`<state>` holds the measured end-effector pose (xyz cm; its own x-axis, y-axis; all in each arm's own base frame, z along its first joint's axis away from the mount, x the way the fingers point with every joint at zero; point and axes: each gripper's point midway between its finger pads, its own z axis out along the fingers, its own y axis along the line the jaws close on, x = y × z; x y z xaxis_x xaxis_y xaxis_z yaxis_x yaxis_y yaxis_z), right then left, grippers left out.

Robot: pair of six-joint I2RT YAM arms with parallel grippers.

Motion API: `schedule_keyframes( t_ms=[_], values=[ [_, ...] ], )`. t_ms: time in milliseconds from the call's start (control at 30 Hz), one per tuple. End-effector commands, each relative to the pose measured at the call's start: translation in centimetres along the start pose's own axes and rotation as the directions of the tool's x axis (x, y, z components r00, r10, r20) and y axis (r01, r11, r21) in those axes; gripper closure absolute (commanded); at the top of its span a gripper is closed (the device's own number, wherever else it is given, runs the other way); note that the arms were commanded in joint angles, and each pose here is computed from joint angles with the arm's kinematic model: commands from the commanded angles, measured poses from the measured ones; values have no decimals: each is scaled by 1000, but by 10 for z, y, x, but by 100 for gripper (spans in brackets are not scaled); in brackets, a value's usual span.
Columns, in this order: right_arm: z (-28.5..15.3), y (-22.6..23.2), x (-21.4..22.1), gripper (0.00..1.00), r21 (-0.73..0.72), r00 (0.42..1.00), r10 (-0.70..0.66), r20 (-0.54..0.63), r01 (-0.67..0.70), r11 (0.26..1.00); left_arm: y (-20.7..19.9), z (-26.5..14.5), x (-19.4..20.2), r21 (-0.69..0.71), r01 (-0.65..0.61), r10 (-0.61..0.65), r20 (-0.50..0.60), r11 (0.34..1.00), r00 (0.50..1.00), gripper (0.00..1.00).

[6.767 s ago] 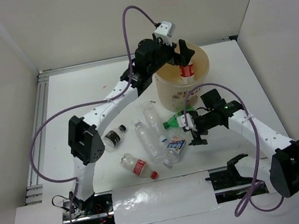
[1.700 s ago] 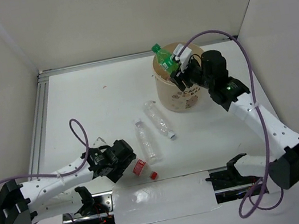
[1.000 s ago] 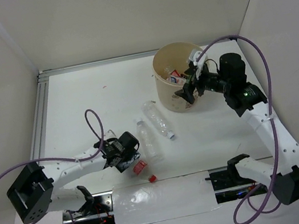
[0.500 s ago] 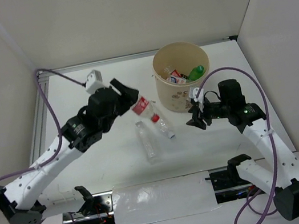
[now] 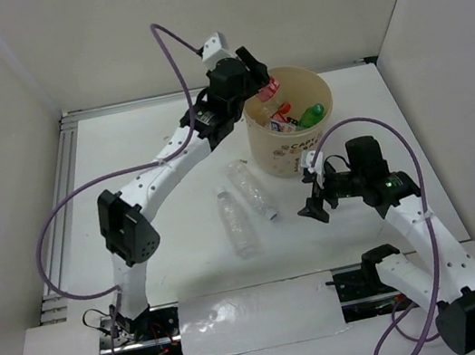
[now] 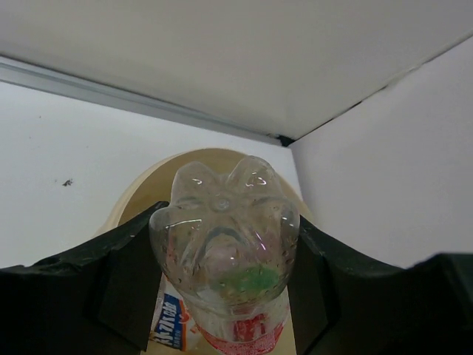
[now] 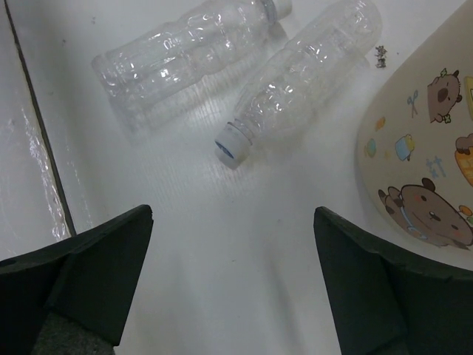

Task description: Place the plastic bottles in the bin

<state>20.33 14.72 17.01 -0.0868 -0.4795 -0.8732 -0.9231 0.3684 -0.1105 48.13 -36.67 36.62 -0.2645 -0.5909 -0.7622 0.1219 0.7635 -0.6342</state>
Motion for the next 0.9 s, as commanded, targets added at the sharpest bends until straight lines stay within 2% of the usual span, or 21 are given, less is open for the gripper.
schedule_keyframes(
  t_ms=[0, 33, 67, 133, 200, 233, 300, 433, 467, 533, 567, 600, 667, 700, 733, 800, 867],
  values=[
    [8, -13, -1, 2, 26, 1000, 29, 12, -29, 999, -4, 10, -4, 10, -65, 65, 6, 998, 998, 38],
    [10, -16, 0, 1, 27, 999, 41, 14, -42, 999, 0, 11, 0, 3, -81, 81, -2, 997, 997, 15],
    [19, -19, 6, 0, 26, 998, 56, -4, -56, 998, 3, 12, 8, 6, -88, 88, -23, 996, 996, 6],
    [31, -17, 4, 0, 5, 995, 96, -8, -95, 995, 3, 4, 4, 23, -103, 104, -16, 994, 994, 0],
    [49, -24, 1, 0, 23, 991, 131, -9, -131, 991, 7, -3, -12, 15, -142, 141, 14, 990, 990, 0],
    [62, -14, -5, 0, -5, 994, 112, -14, -112, 994, 4, -16, -32, 11, -148, 147, 49, 989, 988, 0],
    [83, -24, -3, 0, 63, 989, 146, -33, -143, 988, 14, -36, -55, -64, -201, 207, 104, 977, 973, 0],
    [119, -34, 0, 0, 149, 971, 233, -52, -223, 963, 53, -101, -83, -142, -277, 297, 151, 951, 943, 0],
    [126, -32, 2, 0, 150, 968, 244, -59, -233, 961, 76, -128, -79, -151, -290, 310, 132, 945, 942, 0],
    [140, -34, 2, 0, 188, 963, 264, -47, -251, 950, 107, -157, -70, -194, -315, 338, 101, 929, 936, 0],
    [144, -38, -2, 0, 212, 967, 251, -40, -238, 948, 141, -167, -41, -227, -357, 372, 25, 906, 928, 0],
    [149, -46, 5, 0, 269, 964, 262, -49, -240, 933, 147, -193, -49, -210, -327, 344, 45, 921, 938, 0],
    [155, -54, 7, 0, 314, 962, 268, -51, -239, 919, 195, -215, -12, -261, -337, 335, -53, 905, 941, 0],
    [162, -56, 12, 0, 336, 961, 267, -69, -230, 913, 205, -225, -2, -264, -325, 317, -74, 908, 946, 0],
    [166, -59, 9, 0, 337, 963, 264, -61, -229, 913, 205, -240, 1, -240, -254, 245, -66, 937, 967, 0],
    [173, -61, 13, 0, 336, 961, 268, -72, -230, 913, 230, -254, 35, -250, -263, 232, -147, 932, 961, 0],
    [186, -56, 21, 2, 313, 955, 281, -97, -239, 919, 230, -265, 54, -220, -214, 178, -172, 952, 969, 0]
  ],
)
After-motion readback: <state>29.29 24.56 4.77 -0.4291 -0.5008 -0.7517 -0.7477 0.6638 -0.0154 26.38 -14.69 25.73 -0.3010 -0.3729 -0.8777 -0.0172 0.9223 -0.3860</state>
